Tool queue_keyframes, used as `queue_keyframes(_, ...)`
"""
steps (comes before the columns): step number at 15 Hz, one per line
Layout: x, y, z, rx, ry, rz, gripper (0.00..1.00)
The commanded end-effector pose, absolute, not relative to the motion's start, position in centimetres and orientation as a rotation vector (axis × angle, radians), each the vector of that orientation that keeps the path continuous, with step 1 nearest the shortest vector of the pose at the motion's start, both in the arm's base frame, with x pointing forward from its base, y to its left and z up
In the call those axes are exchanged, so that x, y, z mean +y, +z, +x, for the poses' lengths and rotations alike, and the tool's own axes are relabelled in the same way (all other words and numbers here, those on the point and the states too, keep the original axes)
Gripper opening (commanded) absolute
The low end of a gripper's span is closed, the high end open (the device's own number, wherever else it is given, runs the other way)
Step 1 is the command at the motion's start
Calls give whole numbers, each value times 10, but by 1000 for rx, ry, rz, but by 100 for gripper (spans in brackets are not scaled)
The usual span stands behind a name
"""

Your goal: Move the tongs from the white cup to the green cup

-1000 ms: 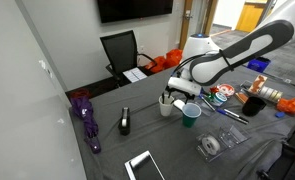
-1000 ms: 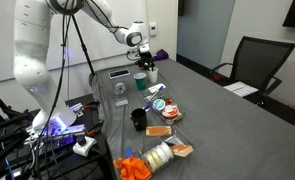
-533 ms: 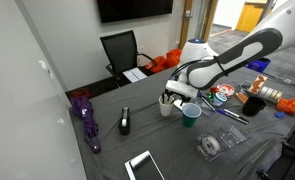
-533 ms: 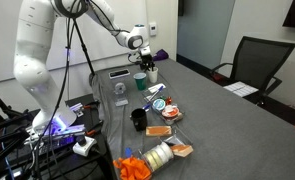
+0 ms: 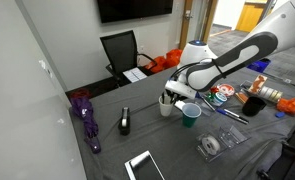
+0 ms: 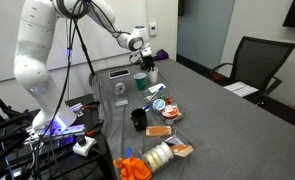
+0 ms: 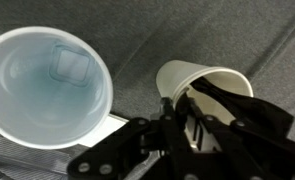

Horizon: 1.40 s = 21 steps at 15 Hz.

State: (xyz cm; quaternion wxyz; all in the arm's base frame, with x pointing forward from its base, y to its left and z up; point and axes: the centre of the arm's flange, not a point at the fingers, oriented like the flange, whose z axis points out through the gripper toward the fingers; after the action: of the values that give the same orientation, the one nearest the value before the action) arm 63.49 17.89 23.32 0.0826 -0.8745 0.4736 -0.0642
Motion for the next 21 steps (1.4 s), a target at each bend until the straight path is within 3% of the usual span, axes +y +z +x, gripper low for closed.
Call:
queue_keyframes(1,180,231,639,1418,-230,-2586,0)
queue_keyframes(21,167,253,623,1314,-261,-2571,2)
